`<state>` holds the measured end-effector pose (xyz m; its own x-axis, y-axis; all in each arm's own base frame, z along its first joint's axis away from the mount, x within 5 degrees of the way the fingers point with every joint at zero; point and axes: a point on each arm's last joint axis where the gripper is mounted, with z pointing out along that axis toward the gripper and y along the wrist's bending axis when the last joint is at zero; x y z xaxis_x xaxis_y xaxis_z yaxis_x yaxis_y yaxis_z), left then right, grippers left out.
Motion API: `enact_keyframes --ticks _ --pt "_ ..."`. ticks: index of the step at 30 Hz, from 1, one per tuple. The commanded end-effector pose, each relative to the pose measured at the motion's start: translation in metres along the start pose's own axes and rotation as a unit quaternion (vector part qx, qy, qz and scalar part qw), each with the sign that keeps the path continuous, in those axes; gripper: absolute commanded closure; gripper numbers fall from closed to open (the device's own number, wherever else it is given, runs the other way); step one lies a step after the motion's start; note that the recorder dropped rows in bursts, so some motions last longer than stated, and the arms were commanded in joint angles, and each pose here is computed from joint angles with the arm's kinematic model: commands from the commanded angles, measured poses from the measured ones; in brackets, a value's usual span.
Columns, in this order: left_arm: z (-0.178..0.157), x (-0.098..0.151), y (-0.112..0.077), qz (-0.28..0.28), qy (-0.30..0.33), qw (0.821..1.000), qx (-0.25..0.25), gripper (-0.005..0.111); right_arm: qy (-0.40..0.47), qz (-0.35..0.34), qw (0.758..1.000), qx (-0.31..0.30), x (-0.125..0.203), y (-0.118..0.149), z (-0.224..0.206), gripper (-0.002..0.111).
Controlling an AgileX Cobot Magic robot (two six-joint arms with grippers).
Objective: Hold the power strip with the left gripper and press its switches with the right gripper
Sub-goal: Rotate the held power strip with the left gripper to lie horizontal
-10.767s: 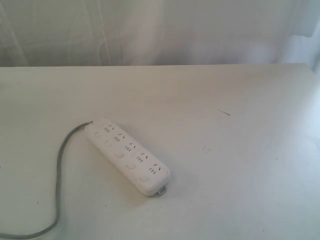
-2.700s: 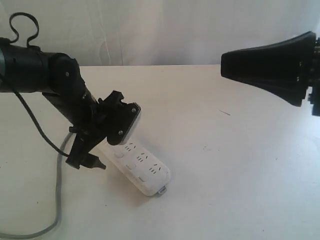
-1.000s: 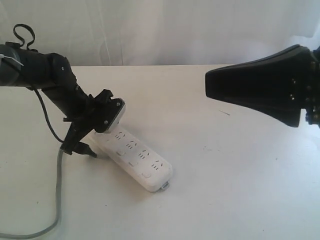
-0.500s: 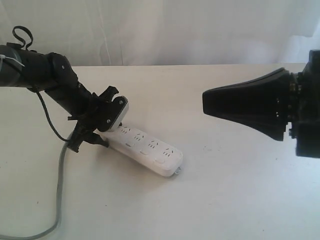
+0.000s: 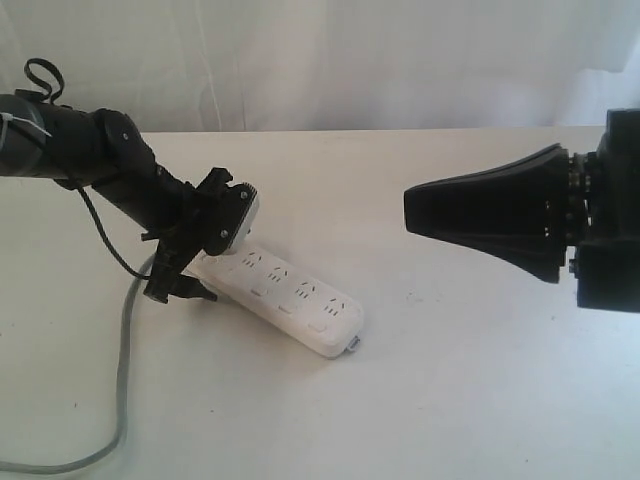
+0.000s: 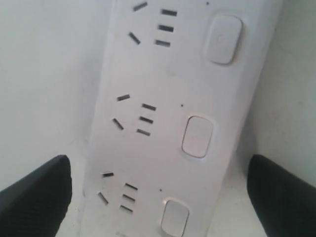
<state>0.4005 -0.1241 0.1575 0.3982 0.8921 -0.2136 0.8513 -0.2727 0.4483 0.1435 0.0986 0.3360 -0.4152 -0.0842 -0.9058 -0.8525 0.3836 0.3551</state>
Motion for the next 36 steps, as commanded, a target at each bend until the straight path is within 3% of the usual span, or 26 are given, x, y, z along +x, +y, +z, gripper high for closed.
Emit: enact_keyframes --ticks 1,15,18,22,24,31,36 --pt "0.022 0.004 -0.016 -0.008 -0.005 0.999 0.039 0.010 -0.004 -0.003 1.000 -0.002 0.000 0.000 0.000 0.108" --pt "0.042 0.008 -0.022 0.005 -0.016 0.995 0.095 0.012 -0.001 -0.001 1.000 -0.011 0.000 0.002 0.000 0.108" --pt "0.045 0.008 -0.032 -0.009 -0.024 0.990 0.141 0.020 0.000 0.001 1.000 -0.014 0.001 0.003 0.000 0.108" --pt "0.052 0.009 -0.050 -0.017 -0.029 0.975 0.221 0.040 0.004 0.001 1.000 -0.026 0.001 0.005 0.000 0.108" --pt "0.055 0.011 -0.054 -0.025 -0.027 0.971 0.234 0.047 0.007 0.001 0.999 -0.033 0.002 0.006 0.000 0.108" --pt "0.060 0.013 -0.051 -0.030 -0.020 0.977 0.212 0.048 0.009 0.001 0.999 -0.040 0.002 0.007 0.000 0.108" --pt "0.068 0.013 -0.054 -0.088 -0.017 0.973 0.213 0.046 0.009 0.001 0.999 -0.040 0.002 0.007 0.000 0.108"
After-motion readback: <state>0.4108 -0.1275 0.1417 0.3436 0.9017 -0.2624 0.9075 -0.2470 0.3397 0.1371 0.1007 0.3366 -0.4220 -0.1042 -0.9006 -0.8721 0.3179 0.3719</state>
